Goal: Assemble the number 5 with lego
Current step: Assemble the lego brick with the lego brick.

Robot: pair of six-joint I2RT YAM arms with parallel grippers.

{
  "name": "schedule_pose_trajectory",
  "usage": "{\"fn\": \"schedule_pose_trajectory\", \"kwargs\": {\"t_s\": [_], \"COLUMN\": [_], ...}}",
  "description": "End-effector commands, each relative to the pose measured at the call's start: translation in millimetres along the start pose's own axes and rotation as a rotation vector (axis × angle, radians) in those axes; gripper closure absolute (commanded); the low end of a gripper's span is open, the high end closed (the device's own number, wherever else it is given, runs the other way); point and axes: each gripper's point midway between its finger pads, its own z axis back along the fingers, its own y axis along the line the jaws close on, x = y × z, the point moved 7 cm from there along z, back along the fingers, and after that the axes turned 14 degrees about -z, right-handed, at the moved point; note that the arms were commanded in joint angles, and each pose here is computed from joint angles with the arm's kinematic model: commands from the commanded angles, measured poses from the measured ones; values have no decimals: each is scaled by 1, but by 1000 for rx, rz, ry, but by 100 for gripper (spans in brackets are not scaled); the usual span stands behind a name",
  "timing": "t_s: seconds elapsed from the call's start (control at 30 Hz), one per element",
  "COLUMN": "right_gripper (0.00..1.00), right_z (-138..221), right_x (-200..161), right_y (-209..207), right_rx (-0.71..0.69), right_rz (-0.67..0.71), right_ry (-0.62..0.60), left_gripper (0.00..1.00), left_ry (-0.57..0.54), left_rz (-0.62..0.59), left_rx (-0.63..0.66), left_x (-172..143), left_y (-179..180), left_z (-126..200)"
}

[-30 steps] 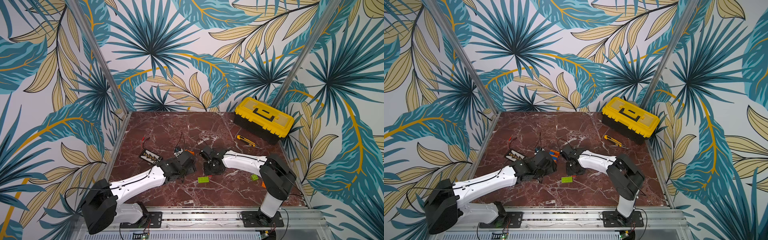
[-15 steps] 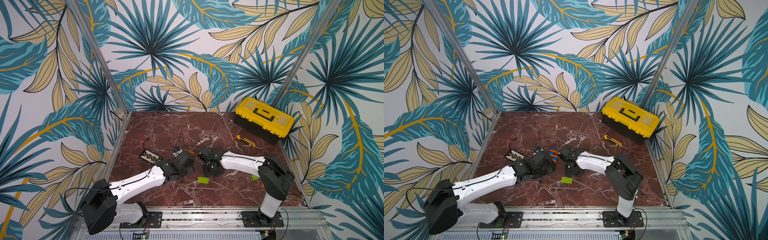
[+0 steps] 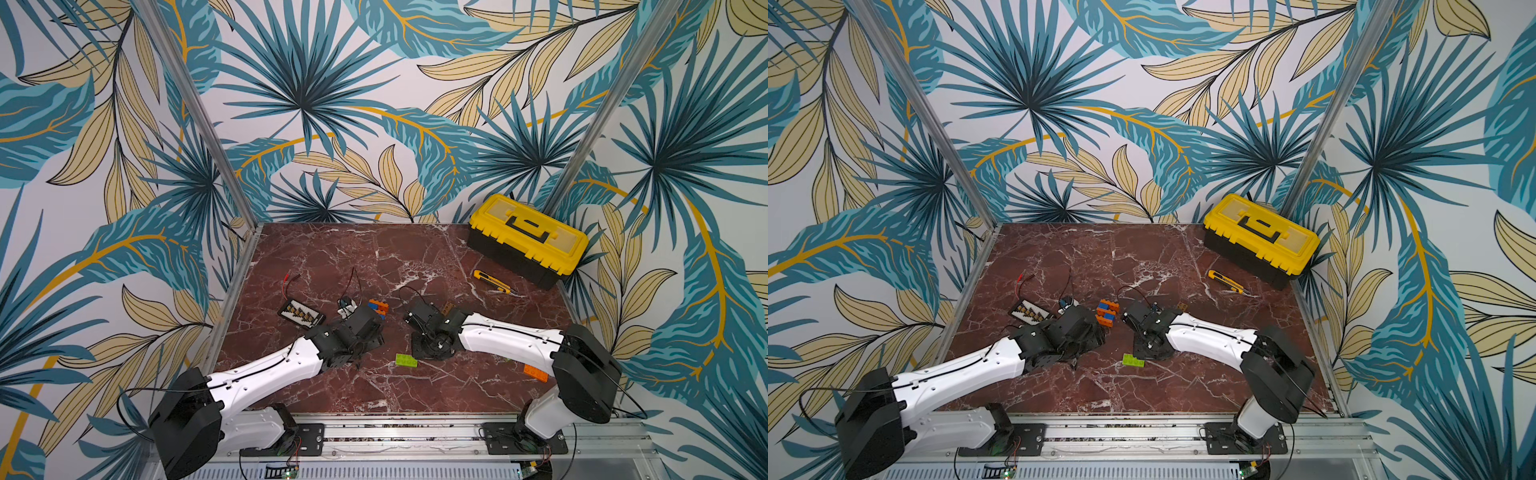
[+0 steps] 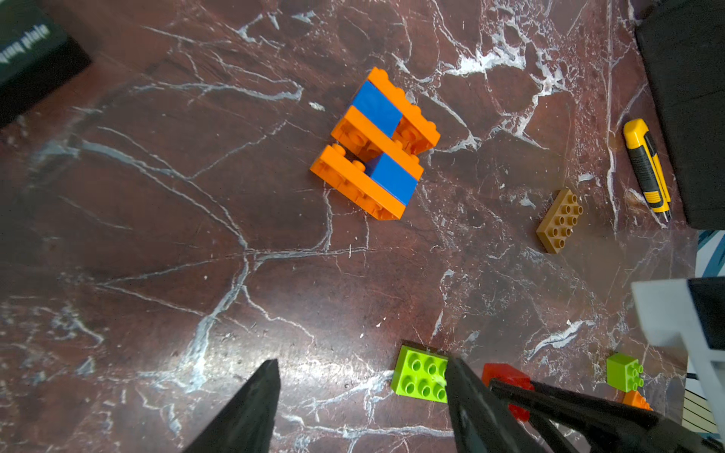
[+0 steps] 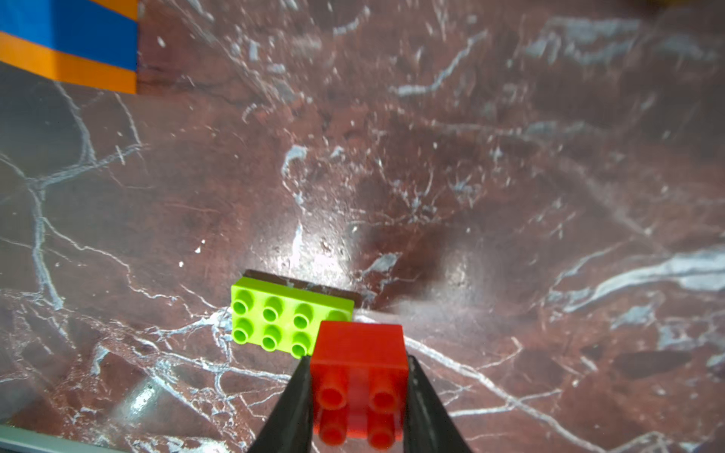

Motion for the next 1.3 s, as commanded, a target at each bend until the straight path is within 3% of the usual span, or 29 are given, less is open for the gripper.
{"fn": "schedule_pose_trajectory", "kwargs": {"t_s": [0.0,0.17,0.5,0.7,1.27], "right_gripper": [72,72,72,73,72], "right_z": [-7,-12,-20,-7,-39], "right_x": [-3,-6,-13,-11,-23], "right_y": [-1,1,6,11,5], "right_rx": [-11,12,-31,-17,-93], "right_rz": [-77,-143,-131,-130,-140], "right_ry": [-24,-32,13,-24,44], "left_gripper": [30,30,30,30,30], "left_ry": [-12,-18,-21,-22,-21], "left_rz": [12,28,43,47,60], "left_rx": [33,39,51,51,60], "left_x": [-3,-5,-6,-7,-9], "left_y": [11,15,20,21,24], "left_z": [0,1,2,2,-1]}}
